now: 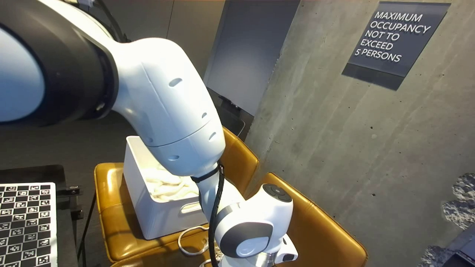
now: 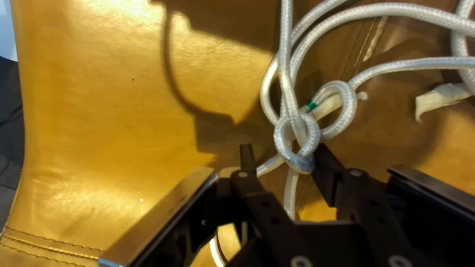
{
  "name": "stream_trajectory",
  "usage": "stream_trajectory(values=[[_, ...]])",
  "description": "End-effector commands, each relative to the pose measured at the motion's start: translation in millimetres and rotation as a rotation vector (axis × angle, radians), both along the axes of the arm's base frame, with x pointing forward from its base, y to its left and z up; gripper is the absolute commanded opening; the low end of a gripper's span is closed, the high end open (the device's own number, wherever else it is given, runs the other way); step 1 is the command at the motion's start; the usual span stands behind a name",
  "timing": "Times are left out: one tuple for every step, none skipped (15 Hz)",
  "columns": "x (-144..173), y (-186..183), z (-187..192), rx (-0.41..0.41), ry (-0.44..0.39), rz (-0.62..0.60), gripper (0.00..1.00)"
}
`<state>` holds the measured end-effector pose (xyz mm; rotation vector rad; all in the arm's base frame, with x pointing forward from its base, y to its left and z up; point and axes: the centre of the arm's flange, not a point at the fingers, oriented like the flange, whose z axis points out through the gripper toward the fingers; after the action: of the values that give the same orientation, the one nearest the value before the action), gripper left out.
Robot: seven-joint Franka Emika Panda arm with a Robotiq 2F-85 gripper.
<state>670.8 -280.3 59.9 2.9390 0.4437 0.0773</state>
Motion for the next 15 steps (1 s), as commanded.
stream_trajectory(values=[[10, -15, -4, 0.005, 0.01, -0.018, 0.14], [9, -16, -3, 0.006, 0.012, -0.021, 0.05], [7, -15, -2, 0.008, 0.014, -0.023, 0.01], [5, -12, 1, 0.01, 0.017, -0.025, 0.0], [2, -9, 4, 0.013, 0.02, -0.028, 0.0], [0, -4, 12, 0.014, 0.024, -0.031, 0.0], [-1, 1, 19, 0.017, 0.024, -0.033, 0.01], [-3, 8, 35, 0.02, 0.021, -0.035, 0.01], [-4, 13, 47, 0.022, 0.016, -0.034, 0.01], [-8, 25, 74, 0.024, 0.003, -0.024, 0.01], [-7, 31, 88, 0.023, -0.006, -0.017, 0.01], [-9, 40, 105, 0.022, -0.024, 0.001, 0.01], [-9, 48, 123, 0.019, -0.037, 0.012, 0.01], [-10, 59, 140, 0.016, -0.054, 0.03, 0.01], [-13, 70, 158, 0.009, -0.069, 0.045, 0.01]])
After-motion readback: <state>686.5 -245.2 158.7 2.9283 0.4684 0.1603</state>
